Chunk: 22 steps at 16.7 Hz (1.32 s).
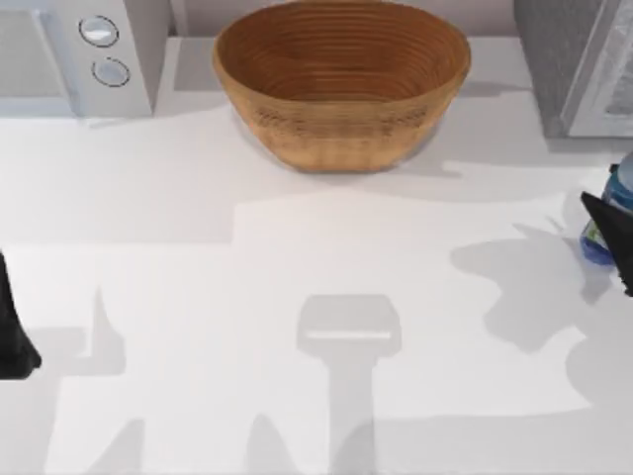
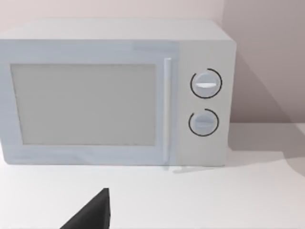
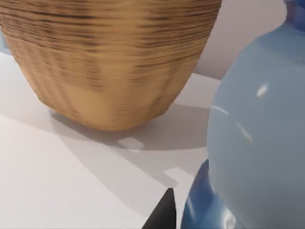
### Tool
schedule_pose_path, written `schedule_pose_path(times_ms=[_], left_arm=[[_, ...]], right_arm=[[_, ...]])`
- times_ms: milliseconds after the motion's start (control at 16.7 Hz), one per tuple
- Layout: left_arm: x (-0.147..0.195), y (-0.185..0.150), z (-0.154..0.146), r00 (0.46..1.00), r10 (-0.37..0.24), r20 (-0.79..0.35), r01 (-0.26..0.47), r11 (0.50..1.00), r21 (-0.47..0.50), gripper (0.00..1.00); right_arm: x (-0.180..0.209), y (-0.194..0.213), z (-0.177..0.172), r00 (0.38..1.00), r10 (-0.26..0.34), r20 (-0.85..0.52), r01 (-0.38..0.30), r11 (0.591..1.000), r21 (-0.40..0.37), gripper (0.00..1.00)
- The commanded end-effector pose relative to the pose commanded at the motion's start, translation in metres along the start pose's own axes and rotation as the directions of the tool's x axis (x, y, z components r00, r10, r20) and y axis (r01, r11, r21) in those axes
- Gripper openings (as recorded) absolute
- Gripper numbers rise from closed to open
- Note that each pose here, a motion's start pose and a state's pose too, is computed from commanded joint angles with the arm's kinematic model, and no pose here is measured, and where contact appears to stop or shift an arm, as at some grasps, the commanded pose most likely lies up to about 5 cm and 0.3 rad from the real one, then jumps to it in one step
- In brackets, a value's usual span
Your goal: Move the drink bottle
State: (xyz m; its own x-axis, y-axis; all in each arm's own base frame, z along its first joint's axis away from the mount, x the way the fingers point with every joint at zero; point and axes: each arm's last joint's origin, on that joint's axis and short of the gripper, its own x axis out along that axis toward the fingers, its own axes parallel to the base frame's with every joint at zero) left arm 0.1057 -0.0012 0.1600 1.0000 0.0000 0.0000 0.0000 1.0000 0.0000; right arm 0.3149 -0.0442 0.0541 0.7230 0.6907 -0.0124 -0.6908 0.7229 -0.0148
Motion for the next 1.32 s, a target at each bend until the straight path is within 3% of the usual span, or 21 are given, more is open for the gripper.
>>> schedule_pose_path(times_ms=[420, 1200, 1320], left_arm=[[0.000, 0.000, 0.000, 1.000, 0.000, 0.000, 0.000, 1.000, 0.000, 1.00], [0.000, 0.000, 0.000, 1.000, 0.000, 0.000, 0.000, 1.000, 0.000, 1.00], [0.000, 0.000, 0.000, 1.000, 0.000, 0.000, 0.000, 1.000, 0.000, 1.00]], right_arm=[[0.023, 0.002, -0.013, 1.000, 0.001, 0.004, -0.001, 1.000, -0.008, 0.00], [0.023, 0.002, -0.013, 1.000, 0.001, 0.004, -0.001, 1.000, -0.008, 0.98], [0.023, 0.002, -0.013, 1.000, 0.001, 0.004, -0.001, 1.000, -0.008, 1.00]])
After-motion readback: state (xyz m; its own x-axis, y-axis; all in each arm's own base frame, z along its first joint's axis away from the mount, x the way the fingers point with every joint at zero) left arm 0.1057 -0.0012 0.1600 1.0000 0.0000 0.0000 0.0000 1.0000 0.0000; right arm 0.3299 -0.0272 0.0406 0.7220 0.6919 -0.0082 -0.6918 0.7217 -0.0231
